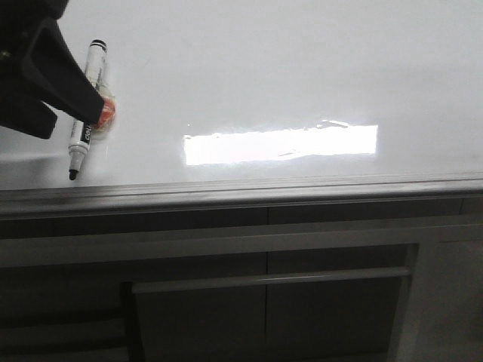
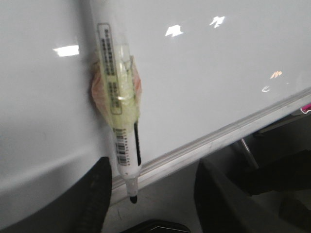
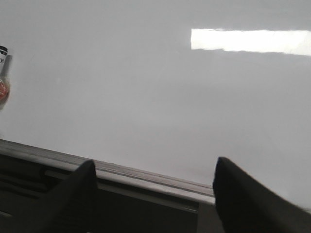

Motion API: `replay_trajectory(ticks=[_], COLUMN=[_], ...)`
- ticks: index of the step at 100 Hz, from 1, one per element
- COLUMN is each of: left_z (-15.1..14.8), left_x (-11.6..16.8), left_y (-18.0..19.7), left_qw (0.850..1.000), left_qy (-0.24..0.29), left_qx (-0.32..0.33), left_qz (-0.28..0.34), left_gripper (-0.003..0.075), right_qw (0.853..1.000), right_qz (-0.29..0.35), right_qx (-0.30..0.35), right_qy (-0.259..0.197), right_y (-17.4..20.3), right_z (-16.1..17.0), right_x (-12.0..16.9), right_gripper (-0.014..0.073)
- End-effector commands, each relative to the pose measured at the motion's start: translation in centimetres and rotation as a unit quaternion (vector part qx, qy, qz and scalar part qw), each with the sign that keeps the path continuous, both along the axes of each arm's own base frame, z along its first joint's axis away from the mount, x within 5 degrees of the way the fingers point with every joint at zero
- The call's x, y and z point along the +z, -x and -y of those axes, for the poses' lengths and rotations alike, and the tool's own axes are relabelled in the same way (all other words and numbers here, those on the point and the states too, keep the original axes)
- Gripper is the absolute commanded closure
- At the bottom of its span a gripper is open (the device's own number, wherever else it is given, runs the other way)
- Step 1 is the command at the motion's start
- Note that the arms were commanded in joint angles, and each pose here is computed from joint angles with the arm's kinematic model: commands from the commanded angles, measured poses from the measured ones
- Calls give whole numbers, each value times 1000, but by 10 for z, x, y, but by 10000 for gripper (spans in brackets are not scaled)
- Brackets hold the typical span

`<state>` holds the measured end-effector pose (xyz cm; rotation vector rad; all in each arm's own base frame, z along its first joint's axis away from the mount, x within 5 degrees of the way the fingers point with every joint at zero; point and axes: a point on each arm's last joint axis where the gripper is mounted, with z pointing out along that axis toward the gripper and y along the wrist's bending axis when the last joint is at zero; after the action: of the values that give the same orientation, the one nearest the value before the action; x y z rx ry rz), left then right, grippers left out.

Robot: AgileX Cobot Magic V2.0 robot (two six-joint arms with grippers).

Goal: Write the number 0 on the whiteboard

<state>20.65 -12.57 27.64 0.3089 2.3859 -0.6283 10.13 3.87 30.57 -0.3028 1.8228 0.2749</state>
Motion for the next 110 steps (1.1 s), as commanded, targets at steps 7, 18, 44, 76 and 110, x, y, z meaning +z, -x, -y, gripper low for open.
replay_trajectory(ticks=[7,18,44,76,110], left_z=[9,12,16,16,30], left_x=[10,2,-16,-15,14], left_y=[-15,-22,-32,-36,-1], left_qw=[999,1000,1000,1000,988], left_qy=[27,18,-9,-7,-52], left_qx=[20,21,17,25,-125], left_qz=[14,-1,-21,0,79], left_gripper=[365,365,456,738,740], right_qw=[998,999,999,999,978], right_qz=[54,50,42,42,58], right_qx=[-1,-1,-1,-1,167], right_qy=[-17,-19,-17,-17,111], right_y=[-3,-3,-3,-3,14], right_z=[-1,-1,-1,-1,-23], right_x=[20,19,18,18,49], right_gripper=[151,151,151,151,151])
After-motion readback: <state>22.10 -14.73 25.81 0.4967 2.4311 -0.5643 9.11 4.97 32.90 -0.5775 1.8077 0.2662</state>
